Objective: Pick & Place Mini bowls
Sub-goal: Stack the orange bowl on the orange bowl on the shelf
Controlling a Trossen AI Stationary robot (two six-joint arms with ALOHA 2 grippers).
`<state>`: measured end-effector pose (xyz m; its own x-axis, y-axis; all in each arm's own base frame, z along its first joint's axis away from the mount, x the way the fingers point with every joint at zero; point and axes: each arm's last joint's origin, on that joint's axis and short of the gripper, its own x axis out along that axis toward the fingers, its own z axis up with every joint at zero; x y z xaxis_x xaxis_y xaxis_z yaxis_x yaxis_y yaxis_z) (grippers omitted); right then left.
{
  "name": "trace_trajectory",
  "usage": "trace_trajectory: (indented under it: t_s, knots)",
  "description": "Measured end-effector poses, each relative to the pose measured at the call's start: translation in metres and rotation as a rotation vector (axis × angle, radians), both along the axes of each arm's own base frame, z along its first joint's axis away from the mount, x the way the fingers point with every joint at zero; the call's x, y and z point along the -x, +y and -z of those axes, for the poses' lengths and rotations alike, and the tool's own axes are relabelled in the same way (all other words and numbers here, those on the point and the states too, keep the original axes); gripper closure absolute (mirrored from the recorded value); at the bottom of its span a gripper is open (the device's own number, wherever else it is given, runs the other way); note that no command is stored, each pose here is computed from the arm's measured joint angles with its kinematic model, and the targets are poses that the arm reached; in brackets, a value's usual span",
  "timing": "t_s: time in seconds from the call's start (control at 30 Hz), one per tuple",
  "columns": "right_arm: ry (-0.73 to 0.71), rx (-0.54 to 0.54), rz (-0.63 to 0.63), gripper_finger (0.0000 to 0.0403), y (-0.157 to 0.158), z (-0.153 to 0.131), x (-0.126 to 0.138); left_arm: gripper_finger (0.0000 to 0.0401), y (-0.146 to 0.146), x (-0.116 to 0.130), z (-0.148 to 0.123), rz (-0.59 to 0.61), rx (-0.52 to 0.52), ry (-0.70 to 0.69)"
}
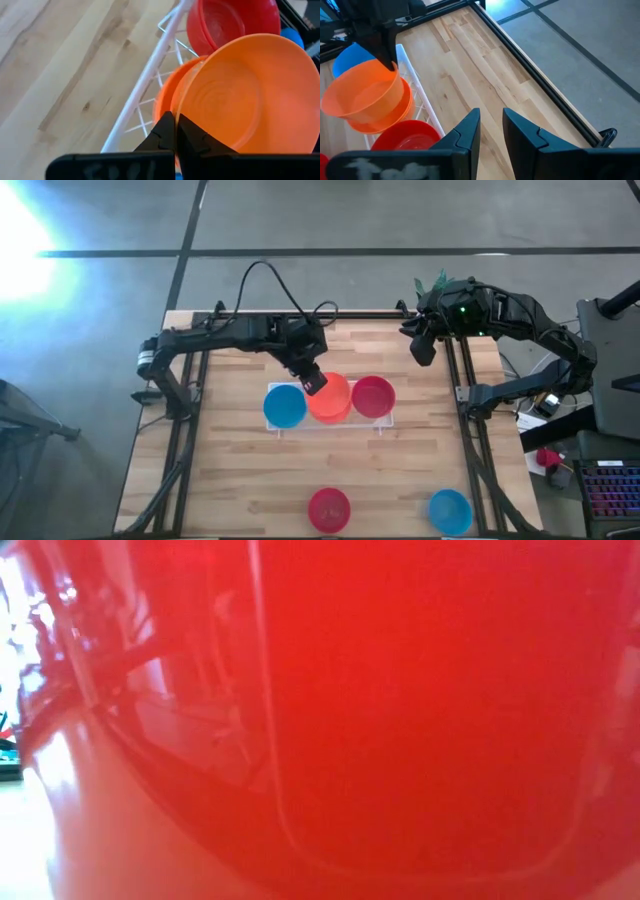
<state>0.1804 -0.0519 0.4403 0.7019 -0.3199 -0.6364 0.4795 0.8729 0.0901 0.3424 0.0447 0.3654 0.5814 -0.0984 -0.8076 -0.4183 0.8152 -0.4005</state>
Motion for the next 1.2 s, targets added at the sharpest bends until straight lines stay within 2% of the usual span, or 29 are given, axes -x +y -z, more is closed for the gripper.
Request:
trace_trajectory:
  t_s: [0.13, 0.4, 0.73, 0.97, 1.1, 1.2]
  knots:
    - [0.0, 0.0, 0.0, 0.0323, 0.0, 0.0, 0.0, 0.04, -0.002, -0.003, 0.004, 0.045, -0.014, 0.007]
    - [0.0, 0.0, 0.0, 0.0323, 0.0, 0.0, 0.0, 0.0382, -0.001, -0.003, 0.005, 0.045, -0.013, 0.009]
    - [0.0, 0.0, 0.0, 0.0323, 0.0, 0.0, 0.0, 0.0329, -0.001, -0.004, 0.005, 0.044, -0.013, 0.009]
    - [0.0, -0.001, 0.001, 0.0323, 0.0, 0.0, 0.0, 0.0313, 0.0, 0.0, -0.012, 0.043, -0.025, -0.047]
    - [0.0, -0.002, 0.001, 0.0323, 0.0, 0.0, 0.0, 0.0312, 0.001, 0.0, -0.025, 0.083, -0.074, -0.12]
    - [0.0, 0.0, 0.0, 0.0323, 0.0, 0.0, 0.0, 0.0312, -0.001, -0.006, -0.032, 0.182, -0.177, -0.215]
